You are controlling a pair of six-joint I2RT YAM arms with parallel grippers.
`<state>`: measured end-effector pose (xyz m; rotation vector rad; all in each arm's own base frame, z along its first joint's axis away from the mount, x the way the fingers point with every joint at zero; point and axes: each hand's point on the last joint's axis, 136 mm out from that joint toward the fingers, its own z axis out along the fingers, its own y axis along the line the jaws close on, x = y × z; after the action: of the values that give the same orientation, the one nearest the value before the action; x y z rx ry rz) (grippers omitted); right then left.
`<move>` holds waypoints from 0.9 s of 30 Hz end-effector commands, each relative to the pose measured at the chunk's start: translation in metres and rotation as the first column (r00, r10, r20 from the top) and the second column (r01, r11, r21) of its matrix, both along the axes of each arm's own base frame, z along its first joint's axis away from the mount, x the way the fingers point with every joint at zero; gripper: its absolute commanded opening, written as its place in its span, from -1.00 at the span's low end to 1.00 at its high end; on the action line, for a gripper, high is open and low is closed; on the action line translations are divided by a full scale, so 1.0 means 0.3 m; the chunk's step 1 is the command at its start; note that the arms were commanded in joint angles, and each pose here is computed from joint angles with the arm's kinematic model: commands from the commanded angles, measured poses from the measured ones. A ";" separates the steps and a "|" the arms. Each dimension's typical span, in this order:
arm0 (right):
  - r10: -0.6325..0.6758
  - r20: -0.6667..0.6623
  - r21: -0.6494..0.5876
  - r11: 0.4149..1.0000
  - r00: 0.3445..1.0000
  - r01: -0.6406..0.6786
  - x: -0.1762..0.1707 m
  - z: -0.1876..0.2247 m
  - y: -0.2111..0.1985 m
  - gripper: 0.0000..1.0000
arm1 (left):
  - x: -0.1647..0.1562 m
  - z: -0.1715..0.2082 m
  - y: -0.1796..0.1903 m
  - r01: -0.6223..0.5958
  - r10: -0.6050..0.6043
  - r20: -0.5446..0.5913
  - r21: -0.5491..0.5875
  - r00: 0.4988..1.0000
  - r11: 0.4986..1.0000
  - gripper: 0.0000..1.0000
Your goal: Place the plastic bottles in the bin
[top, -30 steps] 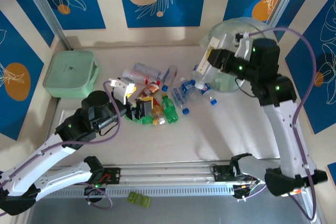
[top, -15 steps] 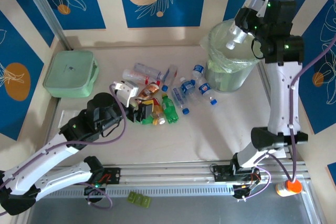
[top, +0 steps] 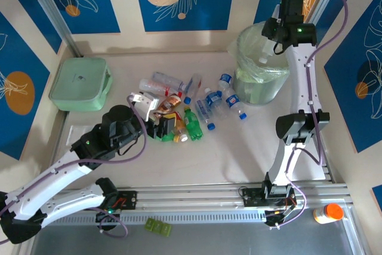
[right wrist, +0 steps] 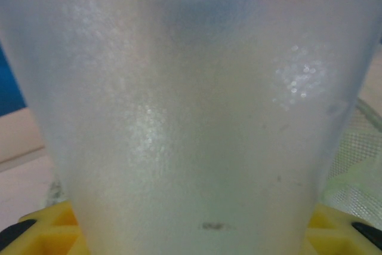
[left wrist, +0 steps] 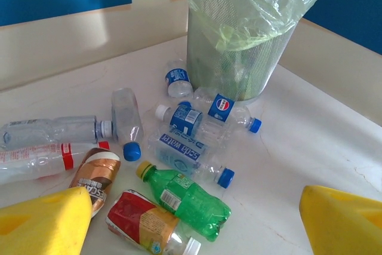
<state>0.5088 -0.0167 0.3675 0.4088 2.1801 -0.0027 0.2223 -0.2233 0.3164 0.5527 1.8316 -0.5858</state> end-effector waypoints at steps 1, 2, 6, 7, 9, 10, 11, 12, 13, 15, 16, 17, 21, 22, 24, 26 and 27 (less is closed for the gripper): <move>0.005 -0.022 -0.028 1.000 1.000 -0.005 0.003 -0.018 -0.012 -0.30 | 0.019 0.002 0.009 -0.025 0.025 0.025 0.006 0.999 1.000 0.81; 0.008 -0.044 -0.026 1.000 0.999 -0.009 0.009 -0.047 -0.012 -0.30 | 0.020 0.003 0.011 -0.029 0.029 0.026 0.006 0.999 1.000 0.82; 0.026 -0.140 0.027 0.999 0.990 -0.023 0.027 -0.170 -0.004 -0.30 | 0.021 0.001 0.011 -0.031 0.031 0.028 0.008 0.999 0.999 0.82; 0.031 -0.162 0.041 0.999 0.986 -0.025 0.031 -0.198 0.001 -0.30 | 0.022 0.002 0.011 -0.030 0.030 0.029 0.008 0.999 1.000 0.82; 0.042 -0.203 0.063 0.998 0.978 -0.030 0.037 -0.251 0.011 -0.31 | 0.022 -0.002 0.011 -0.032 0.031 0.028 0.011 0.999 0.999 0.82; 0.044 -0.224 0.070 0.997 0.974 -0.029 0.039 -0.278 0.014 -0.32 | 0.022 -0.001 0.012 -0.032 0.032 0.029 0.011 0.999 0.999 0.82; 0.047 -0.239 0.075 0.997 0.970 -0.030 0.041 -0.299 0.017 -0.32 | 0.023 -0.001 0.012 -0.033 0.033 0.029 0.012 0.999 0.999 0.82; 0.050 -0.254 0.081 0.996 0.966 -0.031 0.042 -0.320 0.021 -0.32 | 0.024 0.000 0.014 -0.036 0.035 0.030 0.011 0.999 0.999 0.82; 0.053 -0.268 0.086 0.996 0.962 -0.031 0.043 -0.342 0.025 -0.32 | 0.023 0.000 0.015 -0.035 0.034 0.031 0.012 0.999 0.999 0.82; 0.062 -0.290 0.096 0.995 0.955 -0.036 0.045 -0.379 0.033 -0.32 | 0.022 0.000 0.016 -0.035 0.035 0.032 0.013 0.999 0.999 0.82; 0.068 -0.302 0.100 0.994 0.951 -0.039 0.047 -0.398 0.040 -0.32 | 0.022 0.001 0.016 -0.037 0.037 0.032 0.012 0.999 0.999 0.83; 0.069 -0.315 0.102 0.994 0.947 -0.038 0.046 -0.415 0.042 -0.32 | 0.021 0.002 0.018 -0.038 0.037 0.033 0.012 0.999 0.999 0.83; 0.070 -0.366 0.109 0.994 0.928 -0.032 0.043 -0.495 0.039 -0.31 | 0.024 0.003 0.023 -0.046 0.045 0.036 0.013 0.998 0.999 0.84; 0.080 -0.377 0.120 0.992 0.923 -0.037 0.041 -0.516 0.044 -0.30 | 0.022 0.005 0.023 -0.045 0.044 0.037 0.012 0.998 0.999 0.84; 0.098 -0.398 0.143 0.989 0.912 -0.044 0.040 -0.552 0.051 -0.28 | 0.022 0.006 0.024 -0.045 0.045 0.038 0.012 0.998 0.999 0.85; 0.120 -0.418 0.176 0.983 0.900 -0.049 0.037 -0.584 0.059 -0.26 | 0.022 0.006 0.025 -0.047 0.046 0.038 0.012 0.998 0.999 0.84; 0.132 -0.430 0.192 0.980 0.893 -0.052 0.036 -0.602 0.065 -0.24 | 0.023 0.003 0.026 -0.048 0.048 0.037 0.015 0.998 0.999 0.84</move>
<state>0.5227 -0.0047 0.2076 0.4262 2.5947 0.0758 0.2269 -0.2202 0.3146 0.5300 1.8326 -0.5560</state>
